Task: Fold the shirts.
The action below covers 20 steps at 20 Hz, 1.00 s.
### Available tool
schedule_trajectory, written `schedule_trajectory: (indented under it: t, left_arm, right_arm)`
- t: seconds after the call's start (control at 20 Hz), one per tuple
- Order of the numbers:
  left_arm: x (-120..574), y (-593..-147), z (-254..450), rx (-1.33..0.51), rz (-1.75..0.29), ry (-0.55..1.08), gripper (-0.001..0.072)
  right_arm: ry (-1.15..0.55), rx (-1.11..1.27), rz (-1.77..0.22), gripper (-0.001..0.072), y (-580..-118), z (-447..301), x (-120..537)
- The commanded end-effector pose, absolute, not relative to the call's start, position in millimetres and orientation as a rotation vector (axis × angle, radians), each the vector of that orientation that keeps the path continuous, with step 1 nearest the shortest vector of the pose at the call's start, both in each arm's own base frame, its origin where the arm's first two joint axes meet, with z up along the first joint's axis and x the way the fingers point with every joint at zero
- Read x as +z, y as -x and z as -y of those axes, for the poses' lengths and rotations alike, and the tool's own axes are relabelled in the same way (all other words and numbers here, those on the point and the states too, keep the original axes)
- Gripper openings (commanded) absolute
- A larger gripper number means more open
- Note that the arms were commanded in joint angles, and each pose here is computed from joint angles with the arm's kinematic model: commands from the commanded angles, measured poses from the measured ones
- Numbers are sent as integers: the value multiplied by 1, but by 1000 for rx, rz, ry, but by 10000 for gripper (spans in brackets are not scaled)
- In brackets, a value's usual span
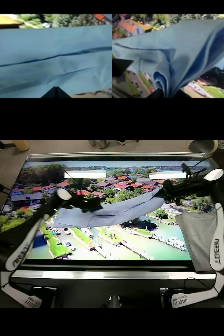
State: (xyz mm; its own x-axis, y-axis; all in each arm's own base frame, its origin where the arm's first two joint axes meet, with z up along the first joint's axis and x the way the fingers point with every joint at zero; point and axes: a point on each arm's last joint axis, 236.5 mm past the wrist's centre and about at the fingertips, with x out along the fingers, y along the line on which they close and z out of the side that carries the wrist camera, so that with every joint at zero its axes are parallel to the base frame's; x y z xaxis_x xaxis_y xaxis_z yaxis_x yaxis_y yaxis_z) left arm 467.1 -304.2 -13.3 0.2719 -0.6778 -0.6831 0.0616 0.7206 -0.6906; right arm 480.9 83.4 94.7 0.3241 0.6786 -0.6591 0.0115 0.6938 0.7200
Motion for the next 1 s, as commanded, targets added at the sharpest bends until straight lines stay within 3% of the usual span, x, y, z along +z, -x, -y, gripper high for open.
schedule_trajectory:
  t: [0.0,0.25,0.35,0.65,0.9,0.95]
  left_arm:
    - [-49,-448,414,-545,-1240,941,33]
    - [-71,-423,493,-536,-1249,1192,31]
    - [-47,-442,478,-613,-1148,1112,30]
    - [148,-534,288,-612,-628,734,29]
    - [312,-503,131,-496,-288,612,31]
    - [329,-490,120,-497,-265,599,30]
  right_arm:
    - [-652,533,-1050,21,-442,-94,184]
    - [-652,539,-1049,22,-410,-101,216]
    - [-664,526,-1014,22,-421,-103,217]
    - [-668,704,-1036,23,-455,-241,173]
    - [-854,838,-1150,26,-452,-401,84]
    - [-881,822,-1178,137,-450,-418,61]
